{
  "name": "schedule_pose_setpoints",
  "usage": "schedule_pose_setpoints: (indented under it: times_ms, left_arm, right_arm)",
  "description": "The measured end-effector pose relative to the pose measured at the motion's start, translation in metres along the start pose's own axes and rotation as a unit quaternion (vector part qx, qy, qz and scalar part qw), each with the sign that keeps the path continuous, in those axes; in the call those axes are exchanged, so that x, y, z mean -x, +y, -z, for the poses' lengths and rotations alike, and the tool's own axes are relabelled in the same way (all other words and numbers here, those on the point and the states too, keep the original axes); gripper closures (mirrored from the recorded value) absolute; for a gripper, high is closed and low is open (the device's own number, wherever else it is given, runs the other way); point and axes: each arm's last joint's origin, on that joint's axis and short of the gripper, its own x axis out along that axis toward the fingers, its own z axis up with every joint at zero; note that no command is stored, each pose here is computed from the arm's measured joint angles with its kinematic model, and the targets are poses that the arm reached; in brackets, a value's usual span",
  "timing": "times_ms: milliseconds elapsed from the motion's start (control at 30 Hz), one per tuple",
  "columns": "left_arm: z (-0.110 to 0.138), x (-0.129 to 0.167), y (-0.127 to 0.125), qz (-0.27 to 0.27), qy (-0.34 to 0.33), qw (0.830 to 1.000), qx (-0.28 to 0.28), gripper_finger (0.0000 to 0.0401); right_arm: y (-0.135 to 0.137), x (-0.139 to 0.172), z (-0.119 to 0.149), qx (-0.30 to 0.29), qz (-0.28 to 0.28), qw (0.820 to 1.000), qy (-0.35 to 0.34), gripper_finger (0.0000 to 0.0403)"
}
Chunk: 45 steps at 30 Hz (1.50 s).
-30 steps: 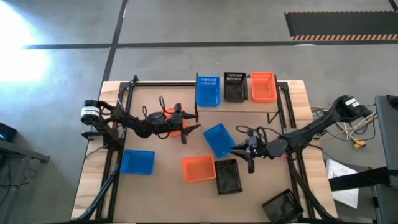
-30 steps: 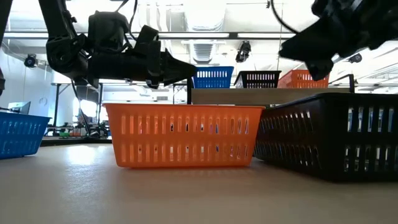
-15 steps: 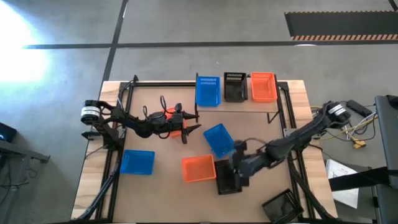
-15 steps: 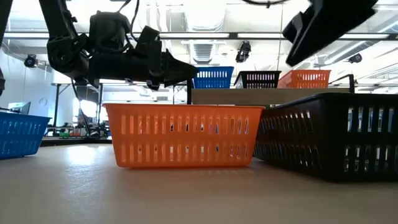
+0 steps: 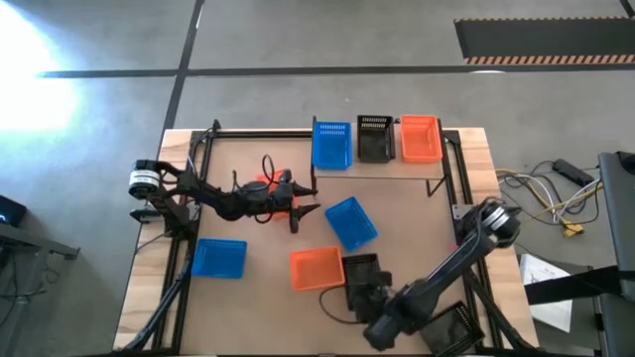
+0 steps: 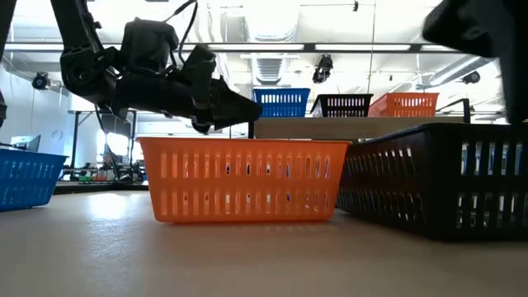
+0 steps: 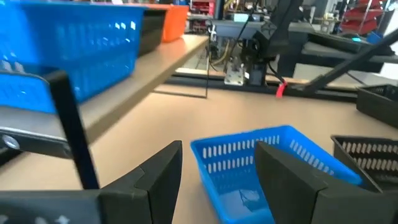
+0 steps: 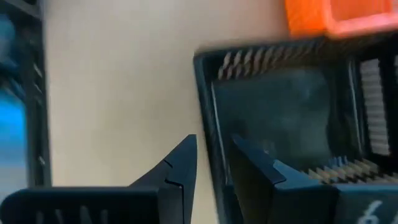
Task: Stack baskets on shelf by color
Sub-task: Stack the top black bin on top of the black bin on the shelf
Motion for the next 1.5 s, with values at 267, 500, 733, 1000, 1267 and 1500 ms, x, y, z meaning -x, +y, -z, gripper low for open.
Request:
schedule_pose_setpoints:
  times_ms: [267, 500, 733, 1000, 1267, 1500]
  left_arm:
    - [0.005, 0.001, -0.012, 0.021, 0.022, 1.000, -0.004, 0.0216]
    - [0.006, 0.002, -0.018, 0.032, 0.029, 0.999, -0.005, 0.0216]
    - [0.006, 0.002, -0.018, 0.032, 0.029, 0.999, -0.005, 0.0216]
    - [0.006, 0.002, -0.018, 0.032, 0.029, 0.999, -0.005, 0.0216]
    - [0.006, 0.002, -0.018, 0.033, 0.029, 0.999, -0.006, 0.0216]
    - [0.007, 0.002, -0.019, 0.034, 0.030, 0.999, -0.006, 0.0216]
  right_arm:
    - [0.015, 0.002, -0.013, -0.002, 0.044, 0.998, 0.040, 0.0312]
    - [0.019, -0.006, -0.016, 0.013, 0.066, 0.996, 0.051, 0.0236]
    - [0.020, -0.017, -0.013, 0.042, 0.074, 0.994, 0.063, 0.0192]
    - [0.020, -0.046, -0.003, 0.044, 0.099, 0.990, 0.090, 0.0299]
    - [0.022, -0.016, -0.011, 0.015, 0.042, 0.995, 0.085, 0.0392]
    - [0.010, 0.073, -0.015, -0.035, -0.027, 0.999, -0.004, 0.0394]
